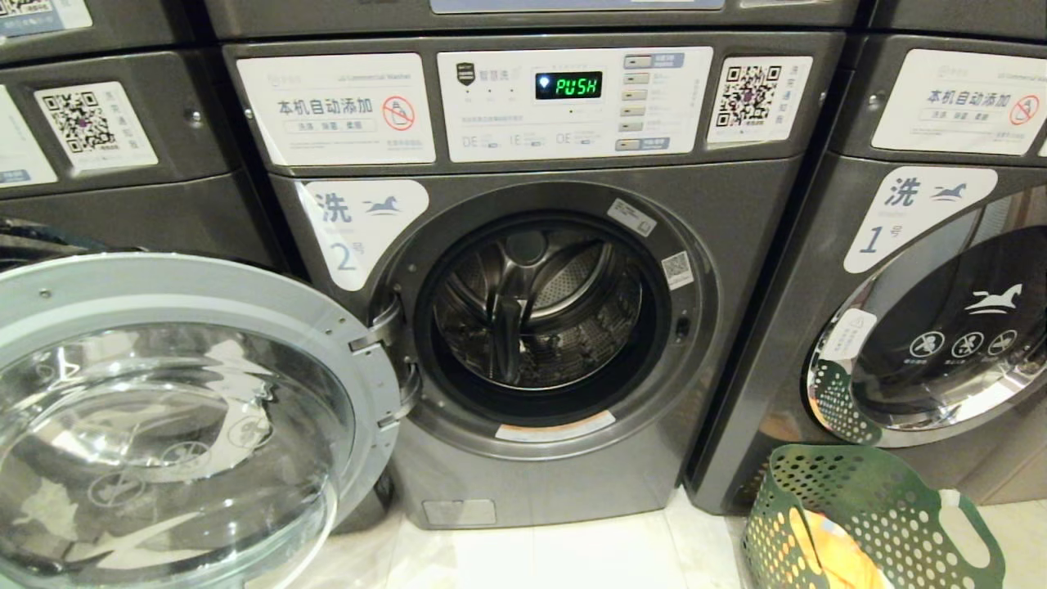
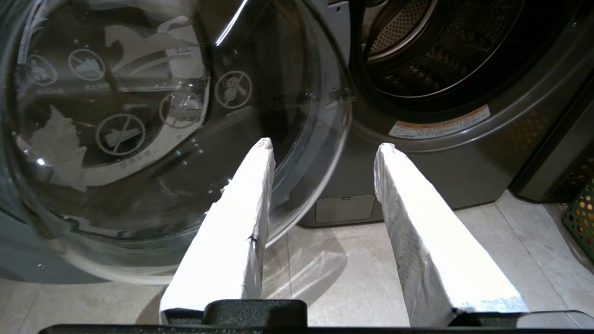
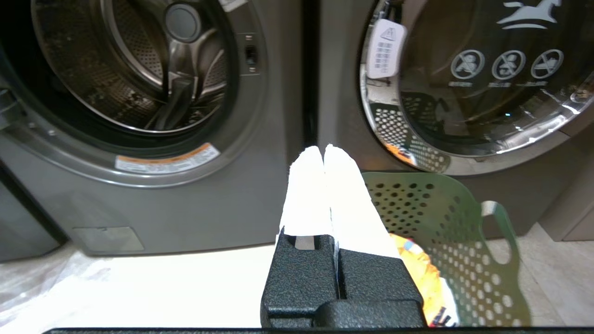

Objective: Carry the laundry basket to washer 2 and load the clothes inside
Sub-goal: Place the clothes into the washing machine

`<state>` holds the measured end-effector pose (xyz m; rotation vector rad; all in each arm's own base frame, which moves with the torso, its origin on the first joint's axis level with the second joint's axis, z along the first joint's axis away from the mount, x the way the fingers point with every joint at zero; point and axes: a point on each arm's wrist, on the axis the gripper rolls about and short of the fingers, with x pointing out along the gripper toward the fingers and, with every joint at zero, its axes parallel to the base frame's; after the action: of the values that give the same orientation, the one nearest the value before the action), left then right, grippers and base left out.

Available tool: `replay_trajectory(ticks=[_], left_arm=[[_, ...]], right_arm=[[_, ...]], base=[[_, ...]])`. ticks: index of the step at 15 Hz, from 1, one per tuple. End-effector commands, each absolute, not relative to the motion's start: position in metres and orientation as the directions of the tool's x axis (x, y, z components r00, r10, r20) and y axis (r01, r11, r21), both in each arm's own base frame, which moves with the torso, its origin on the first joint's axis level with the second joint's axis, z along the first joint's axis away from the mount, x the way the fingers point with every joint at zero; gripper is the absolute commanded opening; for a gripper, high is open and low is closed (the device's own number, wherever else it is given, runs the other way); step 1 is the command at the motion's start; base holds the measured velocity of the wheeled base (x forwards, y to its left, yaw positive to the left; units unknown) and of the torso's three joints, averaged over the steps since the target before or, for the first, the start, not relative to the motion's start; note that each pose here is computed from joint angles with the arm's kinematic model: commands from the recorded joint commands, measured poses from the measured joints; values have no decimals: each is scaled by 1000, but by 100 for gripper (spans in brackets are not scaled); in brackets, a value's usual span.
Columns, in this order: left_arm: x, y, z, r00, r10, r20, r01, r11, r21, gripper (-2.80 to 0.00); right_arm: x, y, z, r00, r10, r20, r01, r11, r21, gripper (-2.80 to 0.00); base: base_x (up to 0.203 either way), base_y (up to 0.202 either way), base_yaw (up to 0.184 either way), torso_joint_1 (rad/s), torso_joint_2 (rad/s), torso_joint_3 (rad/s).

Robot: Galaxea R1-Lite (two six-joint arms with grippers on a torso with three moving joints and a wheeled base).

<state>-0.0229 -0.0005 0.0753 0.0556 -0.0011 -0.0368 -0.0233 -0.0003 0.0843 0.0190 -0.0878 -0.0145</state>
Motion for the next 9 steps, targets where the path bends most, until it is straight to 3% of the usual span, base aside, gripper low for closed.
replay_trajectory(ticks=[1,9], left_arm=[[-23,-1,75,999,-37,-2,37,998,57,-280],[-23,-1,75,999,-35,-3,35,998,55,-280]], right_arm=[[-21,0,75,998,-15,54,14,1000,19,-280],[-21,0,75,998,-15,54,14,1000,21,-280]], base=[[0,162,-4,-2,2,6],[0,13,0,1,1,0]])
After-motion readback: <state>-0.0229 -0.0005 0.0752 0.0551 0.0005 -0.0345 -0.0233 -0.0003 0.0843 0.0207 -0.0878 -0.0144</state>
